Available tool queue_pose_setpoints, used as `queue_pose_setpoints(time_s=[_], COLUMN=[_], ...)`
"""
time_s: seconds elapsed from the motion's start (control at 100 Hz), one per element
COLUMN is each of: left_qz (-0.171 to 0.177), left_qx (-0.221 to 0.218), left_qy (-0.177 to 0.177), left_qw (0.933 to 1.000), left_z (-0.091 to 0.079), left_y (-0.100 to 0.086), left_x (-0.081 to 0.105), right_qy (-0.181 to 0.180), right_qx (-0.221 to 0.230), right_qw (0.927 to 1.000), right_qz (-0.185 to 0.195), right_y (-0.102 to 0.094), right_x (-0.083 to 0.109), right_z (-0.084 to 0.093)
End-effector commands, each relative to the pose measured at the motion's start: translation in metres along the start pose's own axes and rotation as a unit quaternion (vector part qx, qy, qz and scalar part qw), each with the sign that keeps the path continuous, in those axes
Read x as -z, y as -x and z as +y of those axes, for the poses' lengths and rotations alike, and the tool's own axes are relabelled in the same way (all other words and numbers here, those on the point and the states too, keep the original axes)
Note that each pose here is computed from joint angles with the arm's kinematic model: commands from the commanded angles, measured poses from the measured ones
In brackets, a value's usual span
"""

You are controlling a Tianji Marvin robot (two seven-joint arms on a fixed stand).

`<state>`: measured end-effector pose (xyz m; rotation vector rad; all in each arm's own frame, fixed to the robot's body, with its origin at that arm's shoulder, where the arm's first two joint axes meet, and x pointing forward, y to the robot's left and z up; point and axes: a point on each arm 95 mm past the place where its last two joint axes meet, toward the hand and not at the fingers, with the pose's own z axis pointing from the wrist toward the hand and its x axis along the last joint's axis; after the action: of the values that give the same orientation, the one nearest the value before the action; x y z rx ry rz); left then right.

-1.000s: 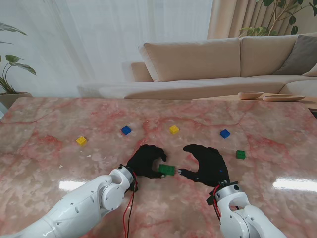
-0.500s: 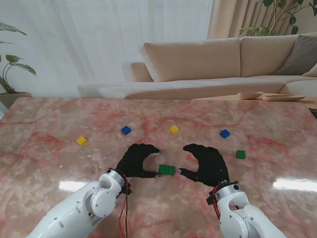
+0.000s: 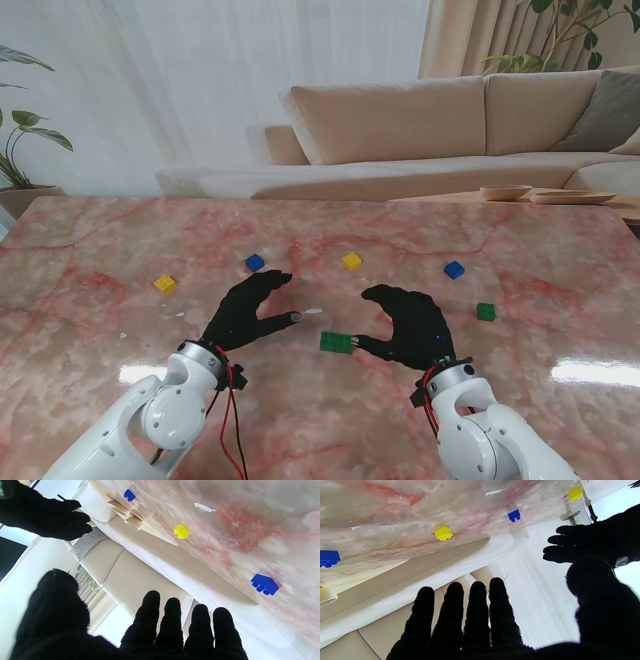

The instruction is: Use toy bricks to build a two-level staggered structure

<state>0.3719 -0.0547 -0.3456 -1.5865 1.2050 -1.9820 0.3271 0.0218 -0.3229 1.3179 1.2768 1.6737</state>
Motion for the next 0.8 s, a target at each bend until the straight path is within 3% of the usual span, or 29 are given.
queue_pose_setpoints(time_s=[0.0,0.43,0.79], left_qz=[0.004,0.006,0.0], left_qx=[0.005,0.036,0.035], left_qy=[0.004,-0.021,-0.025], left_qw=[1.0,0.9991,0.9991], left_z=[-0.002,-0.022,-0.027], left_y=[0.003,0.017,0.024], left_x=[0.007,0.026,0.027], right_qy=[-0.011,-0.038,-0.036], right_qx=[0.0,0.007,0.036], right_qw=[0.9999,0.9991,0.9958], right_qz=[-0.004,-0.019,-0.077], right_y=[0.0,0.008,0.034], right_x=[-0.001,-0.01,-0.023], right_z=[-0.003,0.001,0.029])
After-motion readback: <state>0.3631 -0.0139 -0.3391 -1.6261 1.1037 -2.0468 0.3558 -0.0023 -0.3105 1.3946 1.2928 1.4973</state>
